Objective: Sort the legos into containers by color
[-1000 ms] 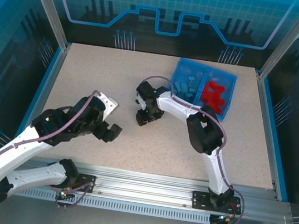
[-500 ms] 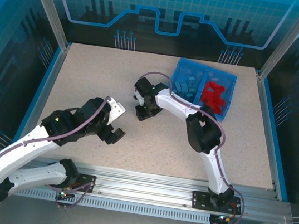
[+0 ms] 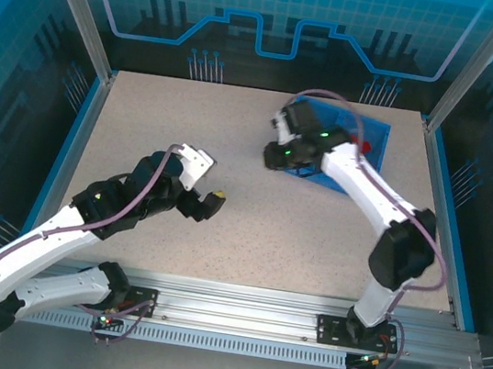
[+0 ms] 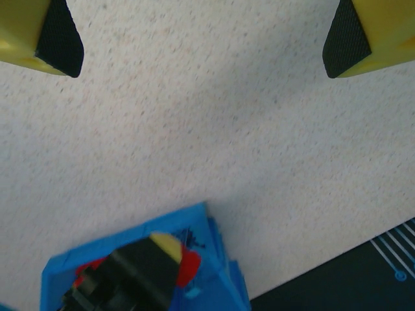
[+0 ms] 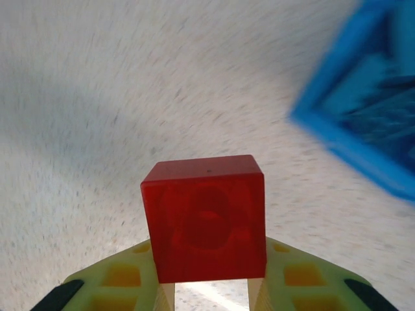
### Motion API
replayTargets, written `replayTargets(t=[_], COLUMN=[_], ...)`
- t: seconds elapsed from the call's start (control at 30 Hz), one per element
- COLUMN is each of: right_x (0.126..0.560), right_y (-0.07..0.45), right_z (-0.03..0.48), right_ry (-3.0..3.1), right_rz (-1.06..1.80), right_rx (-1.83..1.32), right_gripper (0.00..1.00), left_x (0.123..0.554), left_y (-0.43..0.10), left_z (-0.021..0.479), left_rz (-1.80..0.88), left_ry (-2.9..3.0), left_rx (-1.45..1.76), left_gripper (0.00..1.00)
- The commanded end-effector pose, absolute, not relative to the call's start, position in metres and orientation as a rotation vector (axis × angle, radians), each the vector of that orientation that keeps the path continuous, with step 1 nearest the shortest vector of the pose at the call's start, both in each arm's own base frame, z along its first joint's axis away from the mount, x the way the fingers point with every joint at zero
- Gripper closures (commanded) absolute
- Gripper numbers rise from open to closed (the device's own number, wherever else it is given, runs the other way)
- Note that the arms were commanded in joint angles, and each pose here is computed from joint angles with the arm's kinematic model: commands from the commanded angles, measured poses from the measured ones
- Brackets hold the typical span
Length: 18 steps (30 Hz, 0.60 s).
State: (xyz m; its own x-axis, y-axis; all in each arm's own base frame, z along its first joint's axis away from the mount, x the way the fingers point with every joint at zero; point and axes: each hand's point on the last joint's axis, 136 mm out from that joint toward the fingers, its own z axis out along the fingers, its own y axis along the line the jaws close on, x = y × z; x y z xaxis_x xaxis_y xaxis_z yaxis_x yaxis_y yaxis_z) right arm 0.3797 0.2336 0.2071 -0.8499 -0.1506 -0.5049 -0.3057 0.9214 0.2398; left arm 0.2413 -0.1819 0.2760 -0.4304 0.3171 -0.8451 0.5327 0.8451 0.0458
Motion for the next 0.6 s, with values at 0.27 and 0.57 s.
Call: replayTargets(t=[0.27,0.57], right_x=[0.444,0.503], right_y=[0.051,0.008], right_z=[0.203,0.14], right_ry=[2.528,2.642], right_rz=[0.353,0.299], right_rx=[0.458,0.608], right_gripper=[0.75,0.71], left_x=[0.253,0.246], left_y=[-0.214,-0.204], left_z=[0.289,0.285], left_rz=[-0.472,-0.478], left_ry=[2.03,2.04], left_rx=[0.533,0.486], left_gripper=[0.01,0.01])
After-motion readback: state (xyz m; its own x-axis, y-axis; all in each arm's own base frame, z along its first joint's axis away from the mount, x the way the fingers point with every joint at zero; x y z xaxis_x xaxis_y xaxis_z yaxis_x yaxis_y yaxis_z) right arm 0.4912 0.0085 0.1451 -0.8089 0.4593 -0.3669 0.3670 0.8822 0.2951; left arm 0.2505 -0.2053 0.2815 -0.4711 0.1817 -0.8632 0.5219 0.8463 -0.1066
